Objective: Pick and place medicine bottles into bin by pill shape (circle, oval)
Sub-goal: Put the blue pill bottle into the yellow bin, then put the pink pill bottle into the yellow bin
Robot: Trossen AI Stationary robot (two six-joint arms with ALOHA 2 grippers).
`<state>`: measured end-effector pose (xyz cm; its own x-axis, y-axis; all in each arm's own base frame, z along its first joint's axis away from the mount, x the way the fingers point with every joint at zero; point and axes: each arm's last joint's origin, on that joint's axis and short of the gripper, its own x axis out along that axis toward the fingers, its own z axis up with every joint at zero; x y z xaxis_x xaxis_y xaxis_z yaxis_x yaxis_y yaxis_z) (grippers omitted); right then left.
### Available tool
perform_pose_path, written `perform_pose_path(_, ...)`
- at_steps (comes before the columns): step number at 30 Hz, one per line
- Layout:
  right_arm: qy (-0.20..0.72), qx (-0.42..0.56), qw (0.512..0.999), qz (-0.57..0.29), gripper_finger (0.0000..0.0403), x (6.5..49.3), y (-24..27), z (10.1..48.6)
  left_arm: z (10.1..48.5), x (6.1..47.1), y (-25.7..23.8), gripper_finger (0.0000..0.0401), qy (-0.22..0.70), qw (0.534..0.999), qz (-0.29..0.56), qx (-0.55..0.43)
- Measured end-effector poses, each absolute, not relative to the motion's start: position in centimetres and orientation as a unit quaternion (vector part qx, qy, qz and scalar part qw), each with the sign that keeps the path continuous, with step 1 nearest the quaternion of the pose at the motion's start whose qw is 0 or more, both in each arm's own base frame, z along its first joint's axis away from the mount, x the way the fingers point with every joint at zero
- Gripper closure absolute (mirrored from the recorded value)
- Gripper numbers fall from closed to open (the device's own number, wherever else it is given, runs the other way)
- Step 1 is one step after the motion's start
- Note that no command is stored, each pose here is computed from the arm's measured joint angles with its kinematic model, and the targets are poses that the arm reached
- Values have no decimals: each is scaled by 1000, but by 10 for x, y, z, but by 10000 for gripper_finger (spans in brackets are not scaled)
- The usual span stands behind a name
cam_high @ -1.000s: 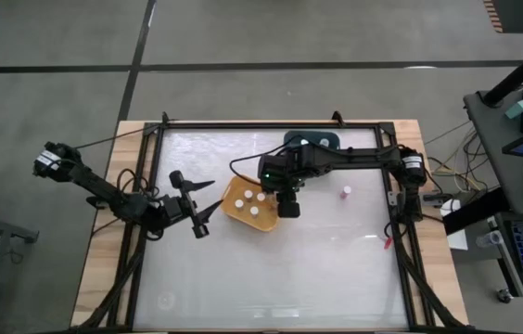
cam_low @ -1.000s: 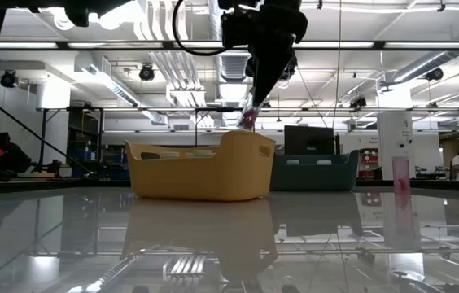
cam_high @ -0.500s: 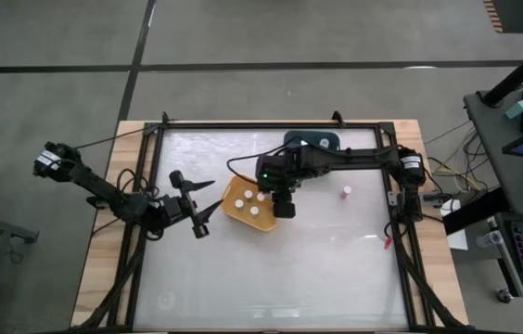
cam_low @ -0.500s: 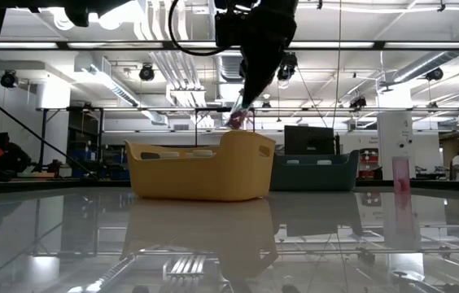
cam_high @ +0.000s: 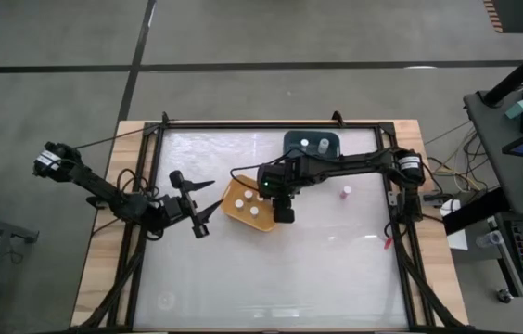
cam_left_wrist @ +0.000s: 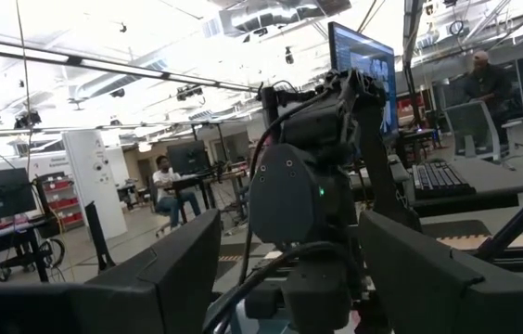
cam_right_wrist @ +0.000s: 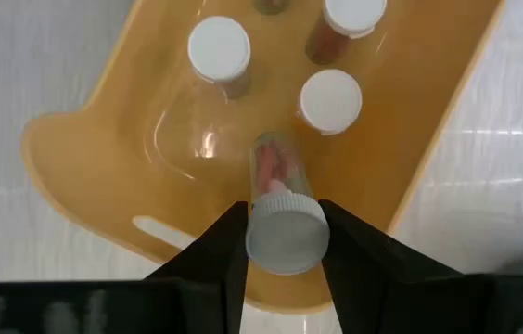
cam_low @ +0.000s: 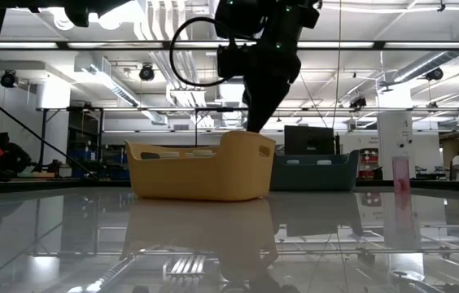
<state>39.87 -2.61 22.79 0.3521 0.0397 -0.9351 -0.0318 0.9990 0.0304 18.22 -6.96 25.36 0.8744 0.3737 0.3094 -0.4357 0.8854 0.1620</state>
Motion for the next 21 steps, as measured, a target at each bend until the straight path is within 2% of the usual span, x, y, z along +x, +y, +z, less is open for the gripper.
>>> perform_pose_path(11,558,3,830,21,290,400,-26,222,254,182,-70,161,-136,961,210,114)
perform_pose_path(21,550,0,835,20,203,401,-26,223,254,182,-70,161,-136,961,210,114)
